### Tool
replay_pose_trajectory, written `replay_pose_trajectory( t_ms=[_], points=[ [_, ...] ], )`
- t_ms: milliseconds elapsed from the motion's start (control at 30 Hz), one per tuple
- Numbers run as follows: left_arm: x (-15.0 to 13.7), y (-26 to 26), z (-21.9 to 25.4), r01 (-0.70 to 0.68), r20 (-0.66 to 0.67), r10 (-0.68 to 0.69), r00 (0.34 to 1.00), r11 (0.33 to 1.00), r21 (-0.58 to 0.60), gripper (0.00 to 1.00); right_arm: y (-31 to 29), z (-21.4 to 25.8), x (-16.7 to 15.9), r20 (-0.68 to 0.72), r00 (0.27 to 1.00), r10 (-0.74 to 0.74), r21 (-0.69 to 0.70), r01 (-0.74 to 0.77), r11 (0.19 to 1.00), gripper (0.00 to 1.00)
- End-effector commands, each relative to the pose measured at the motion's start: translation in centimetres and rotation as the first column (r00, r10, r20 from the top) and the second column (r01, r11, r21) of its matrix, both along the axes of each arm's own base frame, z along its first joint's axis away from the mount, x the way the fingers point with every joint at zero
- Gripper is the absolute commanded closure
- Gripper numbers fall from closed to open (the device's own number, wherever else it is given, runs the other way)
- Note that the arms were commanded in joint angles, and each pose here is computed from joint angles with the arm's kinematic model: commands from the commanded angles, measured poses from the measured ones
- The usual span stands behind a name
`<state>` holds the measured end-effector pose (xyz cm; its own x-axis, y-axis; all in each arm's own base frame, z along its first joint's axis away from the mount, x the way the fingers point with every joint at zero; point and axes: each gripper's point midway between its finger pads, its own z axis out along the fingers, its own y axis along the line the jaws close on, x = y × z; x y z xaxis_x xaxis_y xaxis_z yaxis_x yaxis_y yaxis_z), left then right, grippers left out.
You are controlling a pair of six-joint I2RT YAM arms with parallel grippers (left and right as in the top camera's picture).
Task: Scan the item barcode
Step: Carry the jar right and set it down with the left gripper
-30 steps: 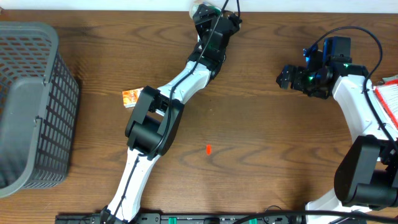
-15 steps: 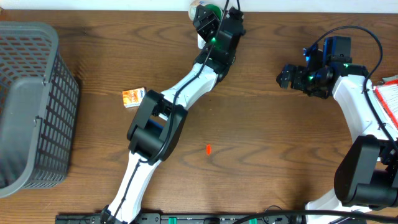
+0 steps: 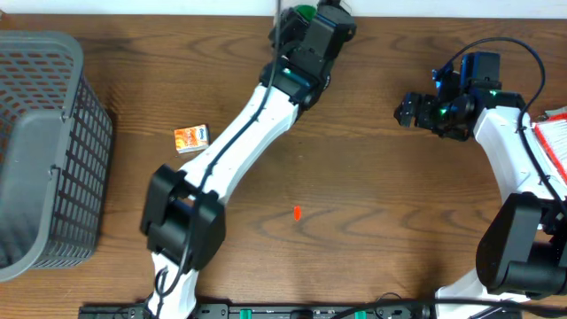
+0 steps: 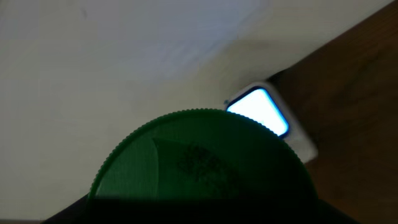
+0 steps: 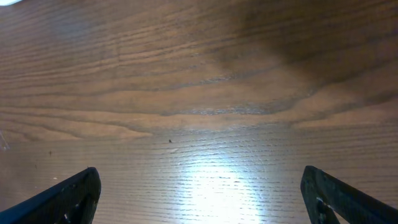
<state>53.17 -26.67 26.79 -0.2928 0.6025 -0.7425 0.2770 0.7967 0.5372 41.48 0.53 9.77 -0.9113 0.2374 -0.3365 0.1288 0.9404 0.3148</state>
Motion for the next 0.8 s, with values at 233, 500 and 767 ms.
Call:
replay_pose_trajectory(
  t_ms=[233,500,767],
  points=[
    [-4.6,-5.1,2.1,0.224,-0.142,-0.286,0.948,0.912,-0.343,0.72,-5.6,0.1,-0.9,-0.014,0.992,-0.126,0.008,0.126,0.992,0.01],
    [-7.0,-8.0,1.5,0.336,-0.194,-0.462,0.866,0.823,-0.458,0.71,-10.4,1.2,-2.7,-0.022,0.967,-0.255,0.086,0.256,0.963,0.01],
    [-8.0,-10.1,-0.2,0.368,-0.232,-0.536,0.812,0.777,-0.510,0.71,-12.5,7.8,-3.8,0.168,0.946,-0.278,0.219,0.240,0.946,0.04]
  ],
)
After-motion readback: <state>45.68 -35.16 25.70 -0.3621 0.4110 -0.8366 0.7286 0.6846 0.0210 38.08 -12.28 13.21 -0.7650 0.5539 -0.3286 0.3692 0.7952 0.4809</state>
